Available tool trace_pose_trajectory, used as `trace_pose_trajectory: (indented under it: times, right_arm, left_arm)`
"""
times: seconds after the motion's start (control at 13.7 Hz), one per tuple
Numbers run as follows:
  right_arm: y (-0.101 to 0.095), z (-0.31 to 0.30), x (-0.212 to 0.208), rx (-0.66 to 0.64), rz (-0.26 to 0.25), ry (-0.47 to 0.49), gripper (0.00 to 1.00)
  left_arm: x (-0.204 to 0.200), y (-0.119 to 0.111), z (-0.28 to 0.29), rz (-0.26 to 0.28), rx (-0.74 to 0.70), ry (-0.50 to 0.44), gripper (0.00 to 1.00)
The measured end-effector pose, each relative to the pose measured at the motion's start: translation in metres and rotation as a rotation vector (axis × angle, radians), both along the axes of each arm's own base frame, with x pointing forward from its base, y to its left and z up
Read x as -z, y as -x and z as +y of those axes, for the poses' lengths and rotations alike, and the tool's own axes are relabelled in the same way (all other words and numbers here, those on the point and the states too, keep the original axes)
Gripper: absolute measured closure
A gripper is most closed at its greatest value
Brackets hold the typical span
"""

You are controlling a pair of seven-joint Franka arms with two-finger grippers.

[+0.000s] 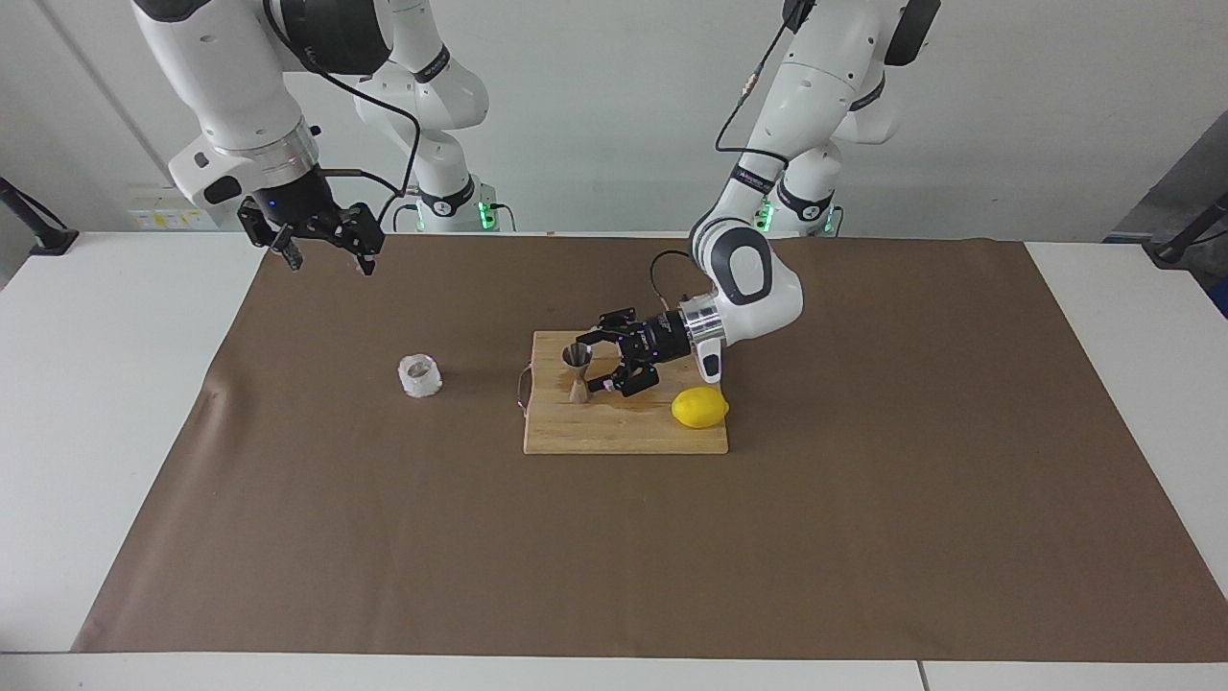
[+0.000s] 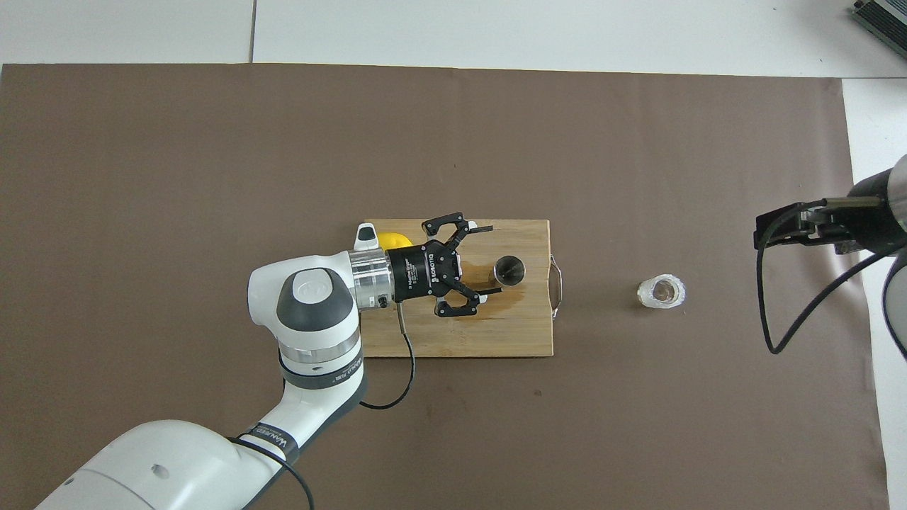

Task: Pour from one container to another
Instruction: 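Lower the steel cup onto the board and open the left gripper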

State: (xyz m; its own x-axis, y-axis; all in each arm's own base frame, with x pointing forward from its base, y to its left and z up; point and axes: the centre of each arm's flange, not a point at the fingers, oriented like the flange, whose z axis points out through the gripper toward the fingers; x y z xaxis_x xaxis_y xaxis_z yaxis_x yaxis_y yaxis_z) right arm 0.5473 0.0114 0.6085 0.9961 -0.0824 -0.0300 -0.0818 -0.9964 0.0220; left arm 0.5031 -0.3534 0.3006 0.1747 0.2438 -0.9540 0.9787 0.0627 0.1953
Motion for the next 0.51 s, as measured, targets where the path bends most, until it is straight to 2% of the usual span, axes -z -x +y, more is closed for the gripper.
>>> trace_pose_trajectory:
  times: [0.29, 0.51]
  right_arm:
    - [0.0, -0.005, 0.0, 0.009, 0.002, 0.0, 0.0]
    - [0.001, -0.004, 0.0, -0.004, 0.006, 0.0, 0.0]
  left_arm:
    - [-0.011, -0.017, 0.034, -0.048, 0.13, -0.058, 0.0]
    - [-0.022, -0.03, 0.066, -0.104, 0.255, -0.139, 0.0]
